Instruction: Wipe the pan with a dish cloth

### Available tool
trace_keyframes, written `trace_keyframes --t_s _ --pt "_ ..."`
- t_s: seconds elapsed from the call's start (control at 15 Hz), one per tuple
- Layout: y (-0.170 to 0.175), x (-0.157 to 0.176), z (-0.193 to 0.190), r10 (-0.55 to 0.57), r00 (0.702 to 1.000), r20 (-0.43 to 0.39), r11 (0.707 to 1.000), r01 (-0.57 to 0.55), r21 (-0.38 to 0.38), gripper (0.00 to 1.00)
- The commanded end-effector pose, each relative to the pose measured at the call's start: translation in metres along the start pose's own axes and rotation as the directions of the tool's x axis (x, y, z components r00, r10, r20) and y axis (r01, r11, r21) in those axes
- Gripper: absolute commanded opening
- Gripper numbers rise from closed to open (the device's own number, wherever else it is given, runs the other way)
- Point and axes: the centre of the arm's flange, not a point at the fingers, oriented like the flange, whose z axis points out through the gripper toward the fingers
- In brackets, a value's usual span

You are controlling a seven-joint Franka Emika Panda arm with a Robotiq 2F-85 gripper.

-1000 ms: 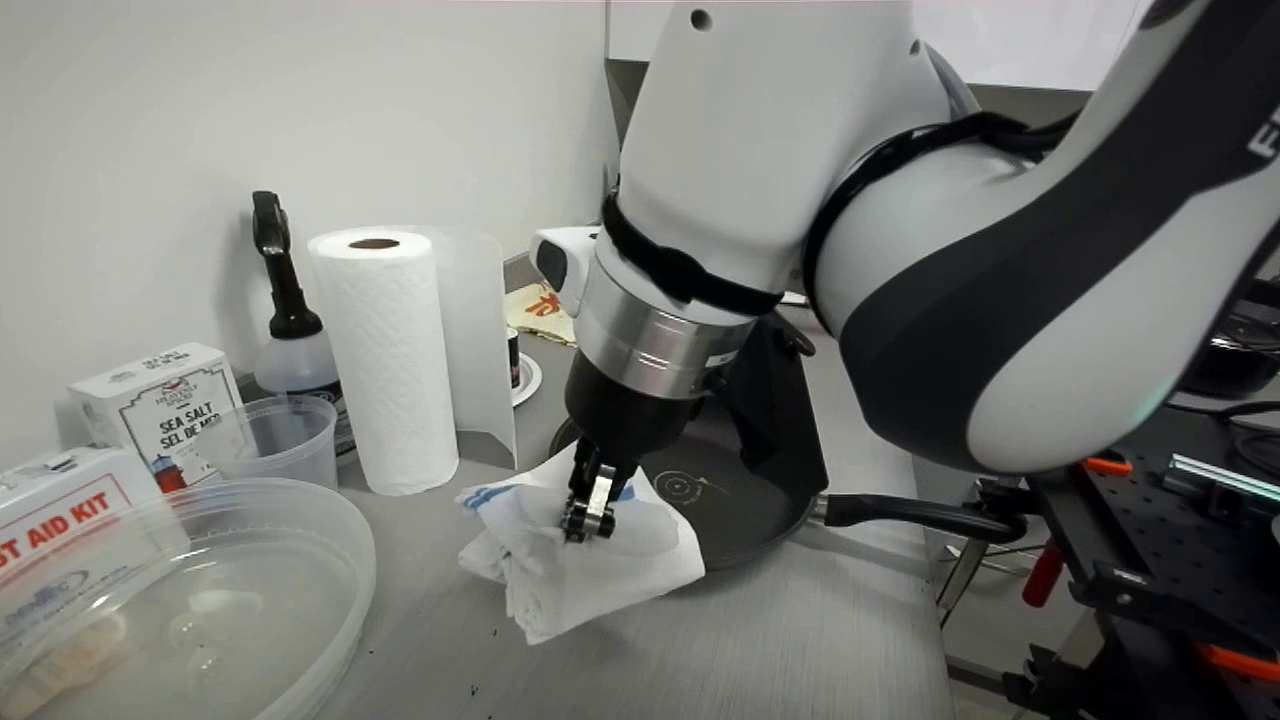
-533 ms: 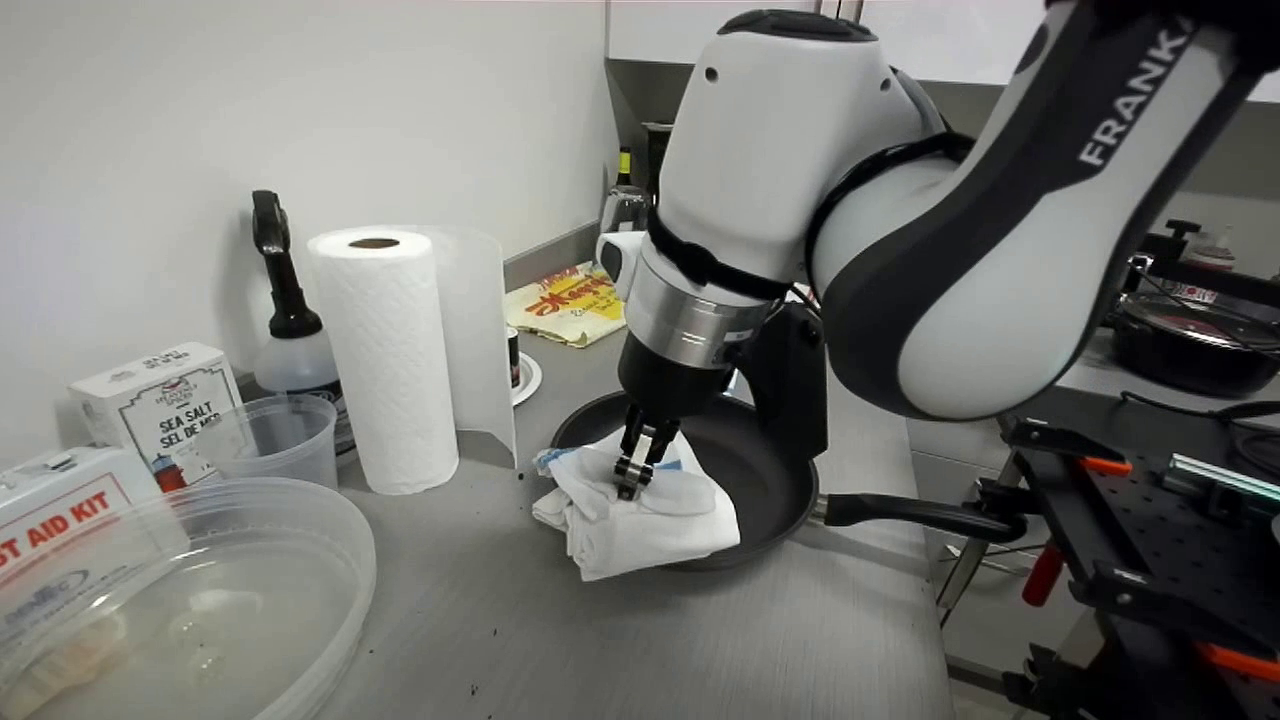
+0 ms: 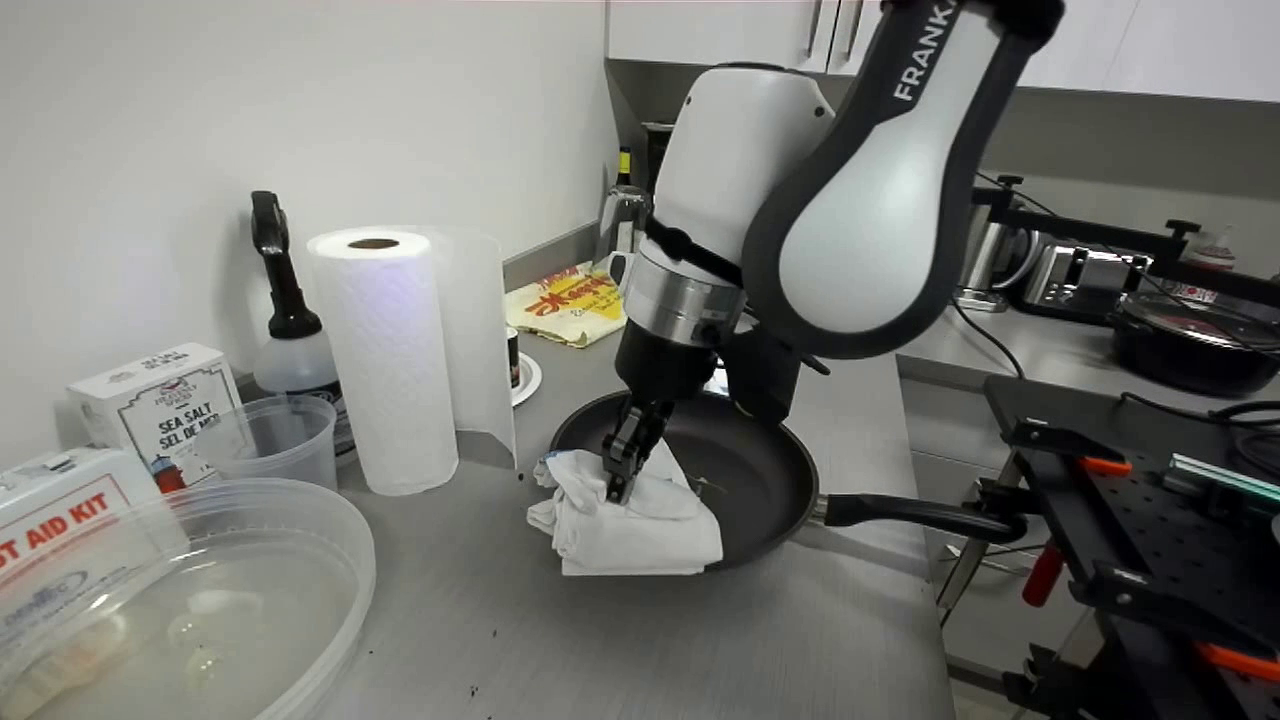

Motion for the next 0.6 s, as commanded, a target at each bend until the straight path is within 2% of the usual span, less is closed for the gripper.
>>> trace_keyframes --t_s 0.0,0.27,0.53 --pt "0.035 0.012 0.011 0.041 0.999 0.002 0.998 -0.042 0.051 0.04" --pt "0.061 0.006 0.020 0.064 0.997 0.031 0.994 -0.067 0.085 0.04" --pt "0.066 -0.004 0.033 0.068 0.994 0.086 0.988 -0.079 0.135 0.04"
